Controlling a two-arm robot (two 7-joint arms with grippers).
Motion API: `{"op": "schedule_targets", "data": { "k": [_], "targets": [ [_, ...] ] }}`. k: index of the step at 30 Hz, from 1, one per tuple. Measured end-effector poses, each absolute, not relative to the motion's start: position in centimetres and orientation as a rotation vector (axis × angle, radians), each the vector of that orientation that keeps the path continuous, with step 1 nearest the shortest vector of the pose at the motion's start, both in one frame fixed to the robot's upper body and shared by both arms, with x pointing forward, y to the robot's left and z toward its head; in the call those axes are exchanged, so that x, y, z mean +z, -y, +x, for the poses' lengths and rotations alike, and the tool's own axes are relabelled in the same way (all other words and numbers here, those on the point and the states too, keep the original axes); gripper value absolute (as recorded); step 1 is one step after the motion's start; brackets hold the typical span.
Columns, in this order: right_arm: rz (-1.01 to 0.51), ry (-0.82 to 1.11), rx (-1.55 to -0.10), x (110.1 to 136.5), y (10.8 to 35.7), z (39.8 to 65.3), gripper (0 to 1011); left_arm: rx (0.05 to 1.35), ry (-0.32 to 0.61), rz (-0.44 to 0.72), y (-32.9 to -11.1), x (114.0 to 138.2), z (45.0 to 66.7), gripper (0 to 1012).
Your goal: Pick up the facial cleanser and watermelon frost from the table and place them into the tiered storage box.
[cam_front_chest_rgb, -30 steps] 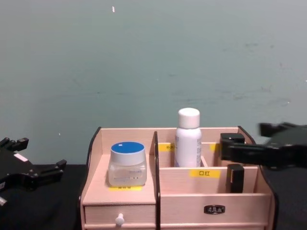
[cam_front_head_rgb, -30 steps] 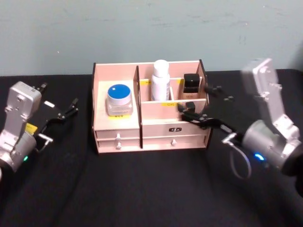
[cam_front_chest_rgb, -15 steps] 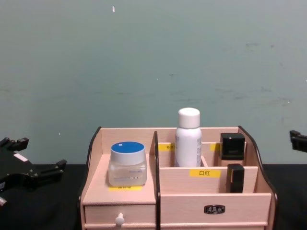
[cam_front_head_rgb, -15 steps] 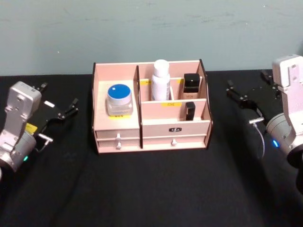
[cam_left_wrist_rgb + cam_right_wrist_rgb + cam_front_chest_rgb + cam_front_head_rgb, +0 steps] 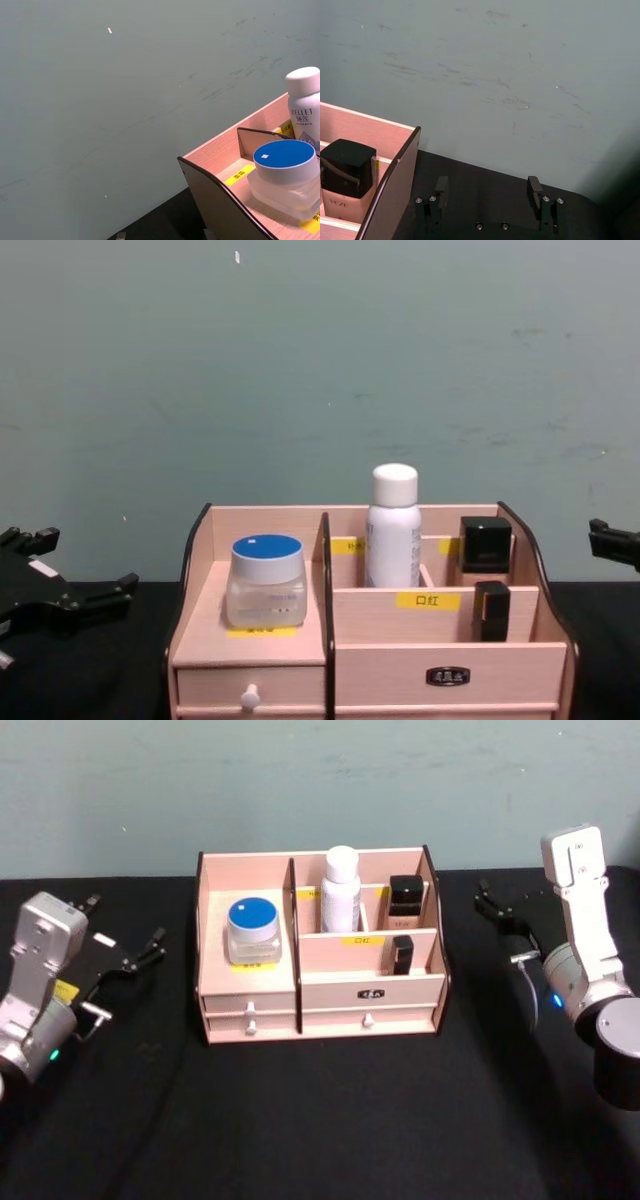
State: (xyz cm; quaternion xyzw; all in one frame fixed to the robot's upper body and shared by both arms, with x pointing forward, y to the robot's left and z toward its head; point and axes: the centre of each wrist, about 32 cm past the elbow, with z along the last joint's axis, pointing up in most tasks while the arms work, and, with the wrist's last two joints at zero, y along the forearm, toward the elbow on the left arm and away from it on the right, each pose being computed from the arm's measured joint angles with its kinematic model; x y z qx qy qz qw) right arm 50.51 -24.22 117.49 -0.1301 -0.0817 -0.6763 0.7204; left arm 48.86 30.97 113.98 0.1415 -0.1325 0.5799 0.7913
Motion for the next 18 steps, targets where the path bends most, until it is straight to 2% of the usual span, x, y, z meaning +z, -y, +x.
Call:
{"op": "schedule_targets", "data": {
  "k": [18],
  "targets": [
    [-0.287, 0.182, -1.494, 117.54, 24.32, 50.28, 1002, 1.248, 0.285, 0.304, -30.97, 113.98, 48.86, 1001]
  ]
}}
